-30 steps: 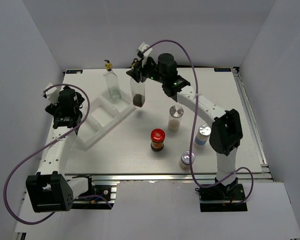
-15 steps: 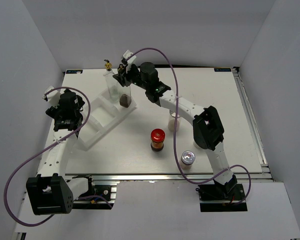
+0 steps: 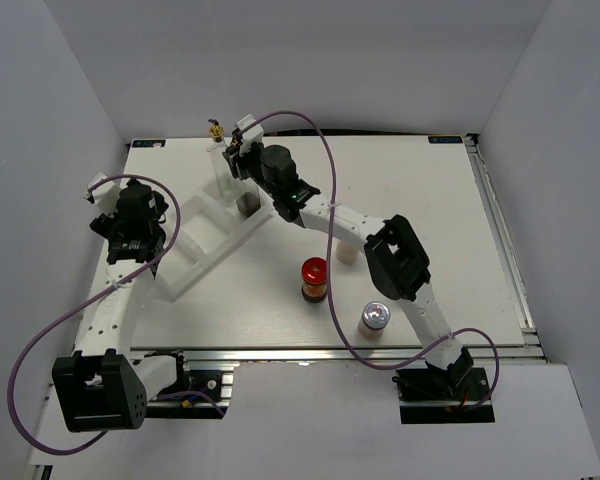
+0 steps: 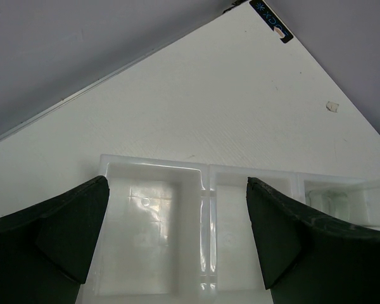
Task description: Organize the condiment bottles
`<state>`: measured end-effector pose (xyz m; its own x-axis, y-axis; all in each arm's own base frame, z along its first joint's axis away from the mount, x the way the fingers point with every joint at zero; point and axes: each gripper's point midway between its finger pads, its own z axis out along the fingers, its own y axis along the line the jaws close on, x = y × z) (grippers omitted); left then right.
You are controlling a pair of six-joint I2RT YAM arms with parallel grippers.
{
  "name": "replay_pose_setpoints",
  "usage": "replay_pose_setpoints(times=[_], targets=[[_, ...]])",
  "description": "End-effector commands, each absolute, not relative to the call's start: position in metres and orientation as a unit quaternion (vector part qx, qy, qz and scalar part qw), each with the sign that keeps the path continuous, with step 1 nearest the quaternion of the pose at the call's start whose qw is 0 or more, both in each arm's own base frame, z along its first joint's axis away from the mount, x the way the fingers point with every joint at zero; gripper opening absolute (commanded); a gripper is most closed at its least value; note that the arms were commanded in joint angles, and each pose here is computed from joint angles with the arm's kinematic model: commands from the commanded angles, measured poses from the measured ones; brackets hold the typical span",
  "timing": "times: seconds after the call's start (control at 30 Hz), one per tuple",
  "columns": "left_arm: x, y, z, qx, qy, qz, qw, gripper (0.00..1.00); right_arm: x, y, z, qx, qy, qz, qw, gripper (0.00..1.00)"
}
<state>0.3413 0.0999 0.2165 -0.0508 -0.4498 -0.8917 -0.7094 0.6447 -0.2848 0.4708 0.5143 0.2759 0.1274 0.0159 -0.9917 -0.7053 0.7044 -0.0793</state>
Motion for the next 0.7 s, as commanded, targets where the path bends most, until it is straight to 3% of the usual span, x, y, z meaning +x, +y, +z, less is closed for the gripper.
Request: replay_pose_setpoints(times=[0.0, 0.13, 0.23, 0.27, 0.33, 0.43, 0.47, 0.67], targets=[[0.338, 0.103, 0.226, -0.409, 0.703, 0.116, 0.57, 0.98, 0.465, 0.501, 0.372, -0.198, 0.521, 0.273, 0.784, 0.0], [0.338, 0.102, 0.225, -0.408, 0.704, 0.116, 0.569, 0.98, 0.465, 0.502, 0.36, -0.193, 0.531, 0.265, 0.782, 0.0], [0.338, 0.102, 0.225, -0.407, 0.705, 0.114, 0.569, 0.98, 0.464, 0.502, 0.35, -0.187, 0.54, 0.267, 0.776, 0.27], [0.338, 0.102, 0.224, -0.407, 0.706, 0.114, 0.569, 0.98, 0.463, 0.504, 0.348, -0.196, 0.537, 0.27, 0.775, 0.53], [0.34, 0.099, 0.222, -0.403, 0.71, 0.108, 0.567, 0.98, 0.458, 0.502, 0.349, -0.189, 0.54, 0.277, 0.772, 0.78], [0.34, 0.1, 0.224, -0.406, 0.709, 0.112, 0.566, 0.98, 0.456, 0.5, 0.344, -0.184, 0.548, 0.281, 0.766, 0.82], [0.339, 0.101, 0.225, -0.407, 0.708, 0.112, 0.566, 0.98, 0.455, 0.498, 0.347, -0.183, 0.547, 0.28, 0.767, 0.89], [0.343, 0.093, 0.235, -0.403, 0.705, 0.085, 0.578, 0.98, 0.449, 0.487, 0.366, -0.183, 0.558, 0.274, 0.762, 0.89]])
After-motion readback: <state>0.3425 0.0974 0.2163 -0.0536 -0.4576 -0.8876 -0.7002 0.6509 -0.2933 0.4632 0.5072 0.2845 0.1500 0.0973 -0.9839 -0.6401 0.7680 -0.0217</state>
